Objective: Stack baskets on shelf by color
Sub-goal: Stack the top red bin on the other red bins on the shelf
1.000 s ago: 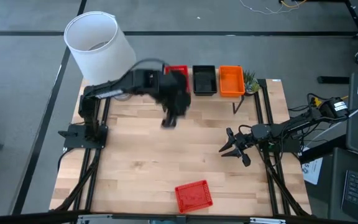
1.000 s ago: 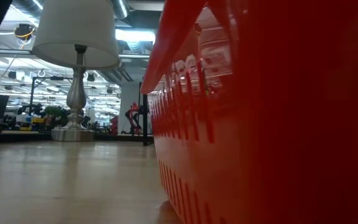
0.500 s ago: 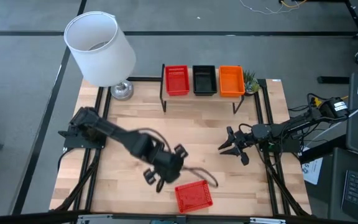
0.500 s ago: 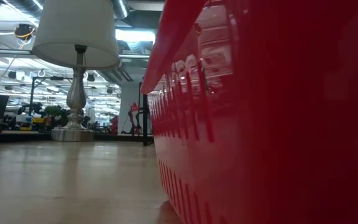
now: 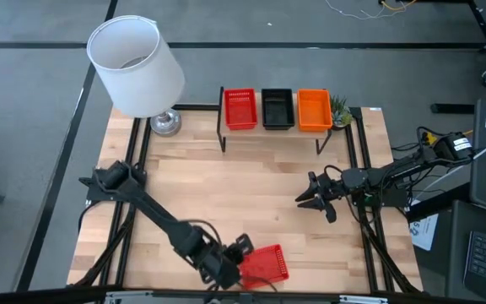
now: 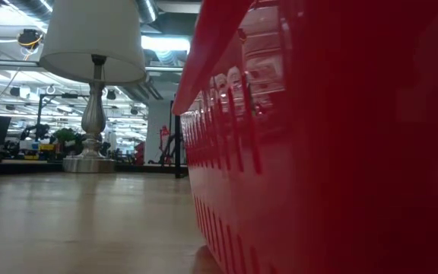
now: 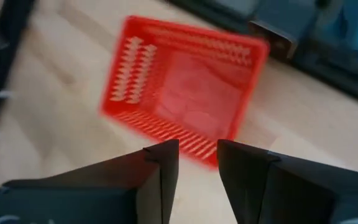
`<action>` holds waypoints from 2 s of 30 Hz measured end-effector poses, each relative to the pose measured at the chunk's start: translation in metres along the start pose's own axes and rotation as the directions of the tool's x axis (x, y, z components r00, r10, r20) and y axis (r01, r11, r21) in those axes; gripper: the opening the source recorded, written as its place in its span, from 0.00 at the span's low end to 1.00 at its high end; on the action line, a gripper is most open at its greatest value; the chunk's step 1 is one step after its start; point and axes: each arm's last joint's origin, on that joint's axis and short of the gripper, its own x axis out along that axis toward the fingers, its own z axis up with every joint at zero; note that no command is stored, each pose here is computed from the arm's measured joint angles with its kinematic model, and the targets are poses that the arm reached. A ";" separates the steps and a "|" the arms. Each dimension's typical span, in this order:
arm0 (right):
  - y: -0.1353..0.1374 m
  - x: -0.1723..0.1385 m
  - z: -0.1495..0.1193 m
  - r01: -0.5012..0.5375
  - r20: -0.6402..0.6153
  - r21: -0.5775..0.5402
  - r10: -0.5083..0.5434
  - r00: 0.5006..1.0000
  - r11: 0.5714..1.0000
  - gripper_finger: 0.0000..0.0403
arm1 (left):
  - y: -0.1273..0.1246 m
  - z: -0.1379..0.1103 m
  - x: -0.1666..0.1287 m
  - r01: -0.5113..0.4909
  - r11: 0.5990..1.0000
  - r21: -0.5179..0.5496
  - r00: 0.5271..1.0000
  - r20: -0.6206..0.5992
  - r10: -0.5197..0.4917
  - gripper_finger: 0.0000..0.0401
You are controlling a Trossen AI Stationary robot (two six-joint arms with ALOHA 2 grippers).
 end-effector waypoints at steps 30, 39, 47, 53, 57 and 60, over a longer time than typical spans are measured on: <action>0.000 0.000 -0.001 0.002 -0.010 0.100 -0.001 1.000 0.995 0.26 | -0.023 0.000 0.052 0.098 0.995 -0.016 0.995 0.027 -0.098 0.29; 0.000 0.000 -0.001 -0.007 -0.017 0.100 0.009 1.000 0.995 0.26 | -0.021 -0.009 0.071 0.139 0.990 -0.028 0.990 0.013 -0.139 0.30; 0.004 0.000 -0.003 -0.032 -0.032 0.098 0.036 0.999 0.995 0.26 | 0.002 -0.026 0.080 0.150 0.988 -0.042 0.988 -0.018 -0.151 0.16; 0.009 0.000 -0.006 -0.064 -0.049 0.097 0.069 0.996 0.993 0.26 | 0.017 -0.037 0.082 0.169 0.982 -0.080 0.984 -0.041 -0.173 0.01; 0.013 0.000 -0.008 -0.084 -0.061 0.119 0.092 0.994 0.989 0.26 | 0.037 -0.032 0.059 0.146 0.989 -0.017 0.984 -0.097 -0.147 0.01; 0.015 0.000 -0.009 -0.099 -0.071 0.118 0.107 0.992 0.988 0.26 | 0.062 -0.023 0.026 0.076 0.997 0.032 0.991 -0.114 -0.072 0.01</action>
